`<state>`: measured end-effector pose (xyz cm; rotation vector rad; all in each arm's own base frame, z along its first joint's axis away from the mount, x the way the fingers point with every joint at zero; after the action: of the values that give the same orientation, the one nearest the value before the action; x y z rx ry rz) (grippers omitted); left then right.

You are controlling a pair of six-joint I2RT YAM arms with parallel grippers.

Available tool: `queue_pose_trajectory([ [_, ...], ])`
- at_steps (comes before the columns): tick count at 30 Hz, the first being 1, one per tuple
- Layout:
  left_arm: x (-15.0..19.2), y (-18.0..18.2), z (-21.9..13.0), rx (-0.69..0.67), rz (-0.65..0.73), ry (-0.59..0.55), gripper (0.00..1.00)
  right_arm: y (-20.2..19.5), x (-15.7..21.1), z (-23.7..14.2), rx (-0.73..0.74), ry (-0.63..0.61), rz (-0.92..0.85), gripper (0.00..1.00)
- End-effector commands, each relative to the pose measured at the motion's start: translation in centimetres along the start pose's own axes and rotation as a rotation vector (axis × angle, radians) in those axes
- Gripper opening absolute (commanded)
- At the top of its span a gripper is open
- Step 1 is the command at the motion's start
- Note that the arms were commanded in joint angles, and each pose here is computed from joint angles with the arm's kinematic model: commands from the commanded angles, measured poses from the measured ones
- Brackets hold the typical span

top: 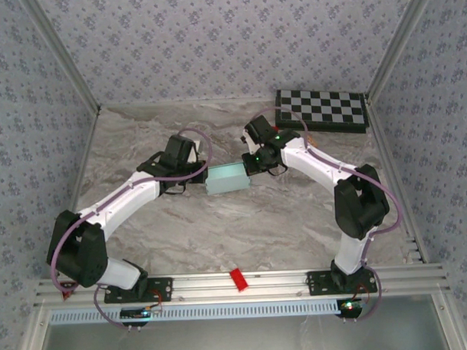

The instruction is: Fold the paper box

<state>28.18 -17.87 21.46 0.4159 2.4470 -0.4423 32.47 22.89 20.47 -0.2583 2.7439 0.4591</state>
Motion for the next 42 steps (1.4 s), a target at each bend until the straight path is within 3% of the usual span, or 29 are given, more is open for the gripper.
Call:
queue_pose_trajectory([
  [1, 2.2, 0.1, 0.8, -0.007, -0.009, 0.107, 0.1, -0.3, 1.6, 0.2, 0.036, 0.088, 0.02, 0.06],
  [9, 1.1, -0.4, 0.4, 0.021, -0.001, 0.082, 0.11, -0.3, 1.3, -0.7, 0.035, 0.045, 0.023, 0.08],
  [21, 0.0, -0.7, 0.4, 0.03, 0.012, 0.071, 0.17, -0.4, 1.4, -1.2, 0.038, 0.025, 0.024, 0.19],
  [32, 0.0, -0.6, 0.4, 0.021, 0.014, 0.071, 0.17, -0.5, 1.4, -2.5, 0.022, -0.029, 0.016, 0.31],
  [42, 0.2, -0.5, 0.5, 0.01, 0.015, 0.08, 0.15, -0.3, 1.1, -4.0, -0.032, -0.079, 0.015, 0.35],
])
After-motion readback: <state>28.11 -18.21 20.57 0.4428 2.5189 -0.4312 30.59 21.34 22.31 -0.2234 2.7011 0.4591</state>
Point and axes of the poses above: each hand's point on the last joint's axis, 136 mm out from that joint toward the fingers, its own z axis out along the fingers, its own y axis along the line the jaws close on, x = y × z, the point moved 9 cm from there along -z, back along the fingers, and after that the axes turned 10 degrees about z, right-handed, at the moved point
